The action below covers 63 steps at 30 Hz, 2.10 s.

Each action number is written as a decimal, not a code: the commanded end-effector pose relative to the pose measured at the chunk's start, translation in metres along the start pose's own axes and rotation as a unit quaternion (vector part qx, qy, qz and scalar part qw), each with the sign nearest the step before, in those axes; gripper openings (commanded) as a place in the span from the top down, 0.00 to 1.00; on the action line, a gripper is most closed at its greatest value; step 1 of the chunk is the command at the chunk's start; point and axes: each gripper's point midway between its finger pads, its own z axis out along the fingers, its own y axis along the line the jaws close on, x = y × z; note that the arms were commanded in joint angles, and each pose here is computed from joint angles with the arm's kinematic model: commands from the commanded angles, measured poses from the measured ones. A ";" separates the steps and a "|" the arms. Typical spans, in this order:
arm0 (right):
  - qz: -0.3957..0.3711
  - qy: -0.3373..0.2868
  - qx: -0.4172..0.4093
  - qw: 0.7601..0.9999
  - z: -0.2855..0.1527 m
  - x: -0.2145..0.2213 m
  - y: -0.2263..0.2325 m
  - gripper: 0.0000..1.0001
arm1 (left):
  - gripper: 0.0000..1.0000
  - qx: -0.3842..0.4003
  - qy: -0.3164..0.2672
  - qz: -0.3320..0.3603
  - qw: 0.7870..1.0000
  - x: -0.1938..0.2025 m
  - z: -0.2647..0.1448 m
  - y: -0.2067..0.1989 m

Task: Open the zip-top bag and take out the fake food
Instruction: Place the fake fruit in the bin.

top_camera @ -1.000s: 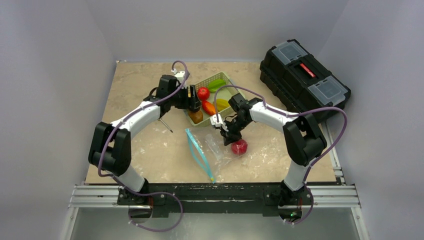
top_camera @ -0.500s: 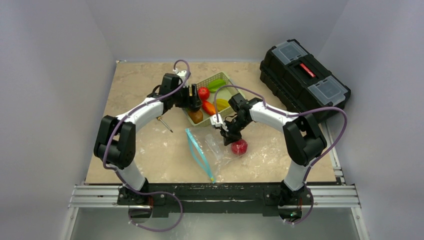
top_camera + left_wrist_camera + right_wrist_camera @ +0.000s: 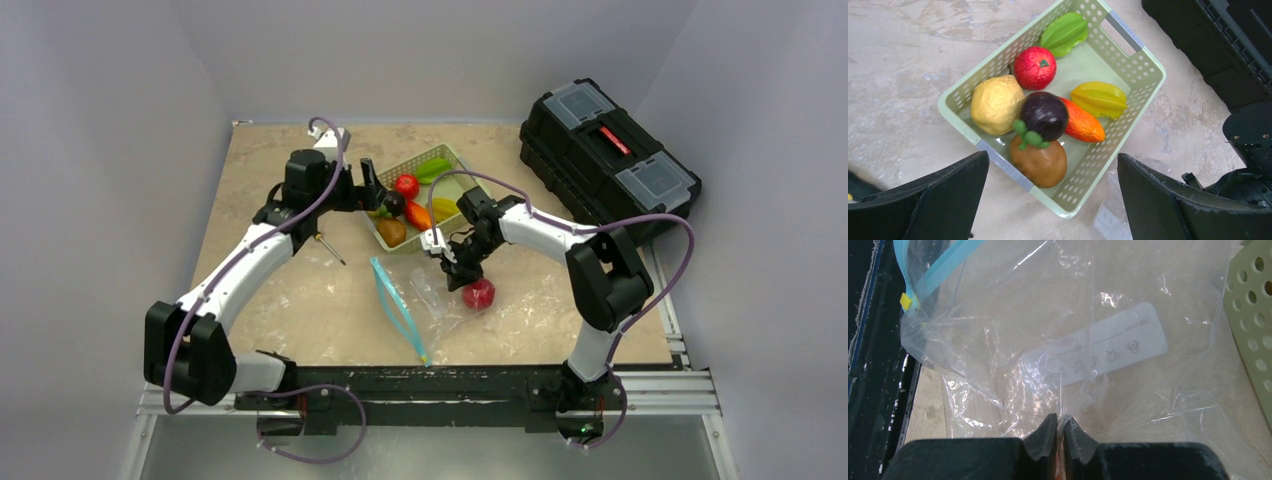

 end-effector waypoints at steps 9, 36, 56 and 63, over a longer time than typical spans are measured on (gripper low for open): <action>-0.021 -0.006 0.006 1.000 -0.008 -0.006 0.002 0.92 | 0.00 0.011 -0.038 -0.088 0.995 0.016 -0.056 0.010; -0.031 0.014 0.015 0.999 -0.011 0.003 0.004 0.90 | 0.01 0.115 0.021 -0.100 0.988 0.098 -0.115 -0.020; -0.034 0.027 0.017 0.999 -0.013 0.011 0.008 0.86 | 0.01 0.149 0.042 -0.109 0.982 0.132 -0.132 -0.033; -0.035 0.029 0.016 0.999 -0.013 0.012 0.008 0.85 | 0.01 0.152 0.044 -0.113 0.981 0.138 -0.135 -0.034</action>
